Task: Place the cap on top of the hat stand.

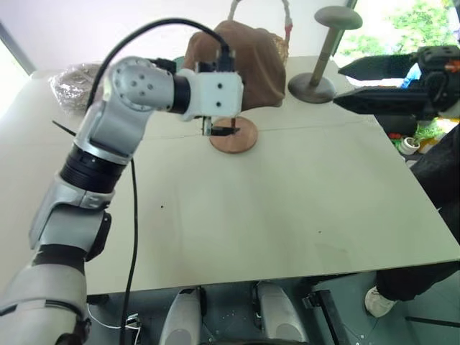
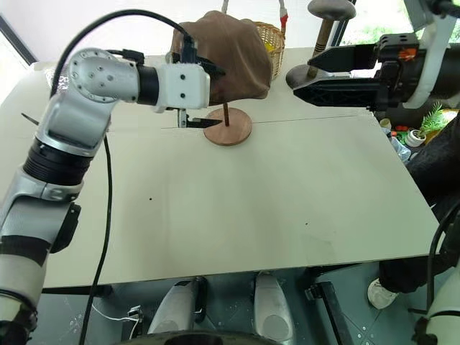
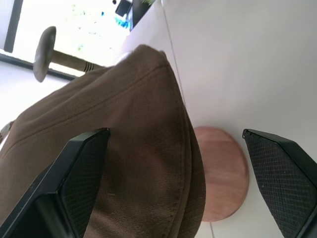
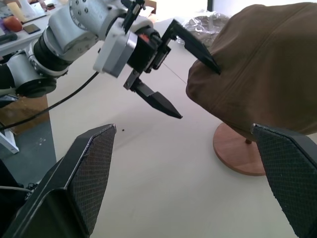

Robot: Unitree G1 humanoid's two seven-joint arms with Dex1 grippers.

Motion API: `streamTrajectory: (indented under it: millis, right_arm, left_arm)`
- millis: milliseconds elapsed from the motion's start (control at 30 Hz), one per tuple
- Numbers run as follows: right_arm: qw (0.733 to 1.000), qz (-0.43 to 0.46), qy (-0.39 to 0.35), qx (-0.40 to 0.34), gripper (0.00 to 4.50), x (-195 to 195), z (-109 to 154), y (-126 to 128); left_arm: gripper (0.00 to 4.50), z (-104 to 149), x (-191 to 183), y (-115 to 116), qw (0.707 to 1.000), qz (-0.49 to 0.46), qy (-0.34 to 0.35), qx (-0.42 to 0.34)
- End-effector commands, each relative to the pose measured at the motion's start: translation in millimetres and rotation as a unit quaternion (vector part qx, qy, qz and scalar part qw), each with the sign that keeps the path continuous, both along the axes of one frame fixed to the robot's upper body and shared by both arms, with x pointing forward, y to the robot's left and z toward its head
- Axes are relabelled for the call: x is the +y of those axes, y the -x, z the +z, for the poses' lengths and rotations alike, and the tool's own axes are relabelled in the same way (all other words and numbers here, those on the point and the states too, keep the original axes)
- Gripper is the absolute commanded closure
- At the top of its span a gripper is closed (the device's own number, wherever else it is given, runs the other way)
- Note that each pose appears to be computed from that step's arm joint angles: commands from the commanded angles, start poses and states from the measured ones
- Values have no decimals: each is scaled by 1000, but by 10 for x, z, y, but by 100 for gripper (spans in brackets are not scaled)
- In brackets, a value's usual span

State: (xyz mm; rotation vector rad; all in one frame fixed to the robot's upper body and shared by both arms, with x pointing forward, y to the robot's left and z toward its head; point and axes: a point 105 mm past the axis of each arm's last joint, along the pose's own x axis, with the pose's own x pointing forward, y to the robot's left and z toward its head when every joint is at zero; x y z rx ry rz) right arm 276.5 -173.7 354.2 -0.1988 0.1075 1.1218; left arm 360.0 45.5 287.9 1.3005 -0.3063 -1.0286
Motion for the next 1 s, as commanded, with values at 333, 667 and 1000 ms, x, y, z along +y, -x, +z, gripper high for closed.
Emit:
streamTrajectory:
  millis: [333,667,1000]
  right_arm:
    - [999,6,14,-45,1,-5,153,84]
    - [999,10,8,-46,0,5,182,85]
    - [999,11,7,-45,0,7,147,87]
  left_arm:
    - [0,98,-86,-123,989,26,-9,-148]
    - [129,106,-79,-142,986,22,3,-162]
    - [440,231,53,-165,981,28,34,-191]
